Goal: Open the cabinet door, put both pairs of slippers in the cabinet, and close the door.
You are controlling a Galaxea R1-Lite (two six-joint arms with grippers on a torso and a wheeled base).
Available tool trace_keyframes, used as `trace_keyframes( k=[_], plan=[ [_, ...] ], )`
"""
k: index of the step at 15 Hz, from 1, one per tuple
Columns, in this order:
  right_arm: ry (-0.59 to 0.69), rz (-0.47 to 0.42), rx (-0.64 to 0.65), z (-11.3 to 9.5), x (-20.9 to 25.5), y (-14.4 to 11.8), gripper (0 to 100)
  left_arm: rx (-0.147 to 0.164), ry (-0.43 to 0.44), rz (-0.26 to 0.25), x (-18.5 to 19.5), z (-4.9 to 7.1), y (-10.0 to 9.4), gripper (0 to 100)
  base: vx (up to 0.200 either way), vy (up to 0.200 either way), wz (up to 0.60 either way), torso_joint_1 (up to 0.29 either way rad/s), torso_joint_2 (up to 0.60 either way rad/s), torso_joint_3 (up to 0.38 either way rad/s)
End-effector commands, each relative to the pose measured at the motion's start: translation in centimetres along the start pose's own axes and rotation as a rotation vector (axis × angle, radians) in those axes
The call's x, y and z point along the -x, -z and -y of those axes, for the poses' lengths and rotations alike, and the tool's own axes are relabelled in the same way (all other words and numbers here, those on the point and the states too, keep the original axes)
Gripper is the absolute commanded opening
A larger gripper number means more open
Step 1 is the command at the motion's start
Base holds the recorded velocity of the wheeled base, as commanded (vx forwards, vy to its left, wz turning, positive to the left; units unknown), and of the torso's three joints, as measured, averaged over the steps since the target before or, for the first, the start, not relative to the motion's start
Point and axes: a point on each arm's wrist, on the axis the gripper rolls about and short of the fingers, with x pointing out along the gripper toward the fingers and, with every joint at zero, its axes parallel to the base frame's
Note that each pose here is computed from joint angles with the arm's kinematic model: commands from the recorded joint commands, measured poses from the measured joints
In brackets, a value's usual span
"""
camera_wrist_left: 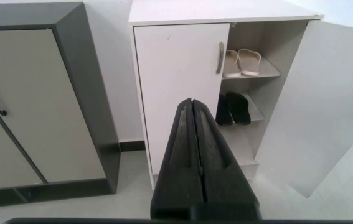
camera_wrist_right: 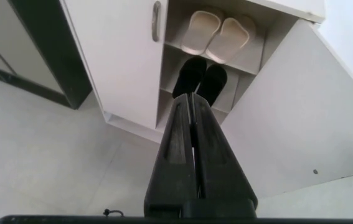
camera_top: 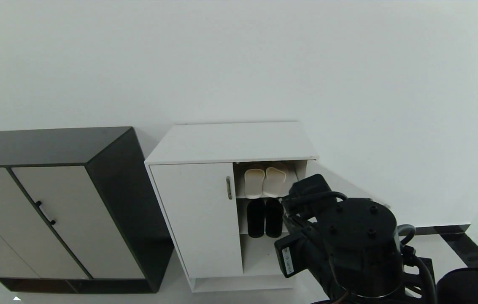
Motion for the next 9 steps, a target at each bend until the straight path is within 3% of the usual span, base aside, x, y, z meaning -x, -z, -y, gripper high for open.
trace_keyframes(
  k=[1, 3, 5, 9],
  plan=[
    [0.007, -0.006, 0.002, 0.3, -0.2, 0.1, 0, 0.002, 0.000, 0.000, 0.0, 0.0, 0.0, 0, 0.000, 0.000, -0.60, -0.007, -0.01, 0.002],
    [0.011, -0.004, -0.001, 0.4, -0.3, 0.1, 0, 0.003, 0.000, 0.000, 0.0, 0.0, 0.0, 0, 0.000, 0.000, -0.60, 0.014, -0.01, 0.000],
    [0.034, 0.001, -0.012, 1.1, -0.8, -0.2, 0, 0.005, 0.000, 0.000, 0.0, 0.0, 0.0, 0, 0.000, 0.000, 0.00, 0.000, 0.00, 0.000],
    [0.109, 0.054, -0.066, 5.8, -3.7, -2.1, 0, 0.005, -0.004, 0.000, 0.0, 0.0, 0.0, 0, 0.000, 0.000, 0.00, 0.000, 0.00, 0.000]
  ],
)
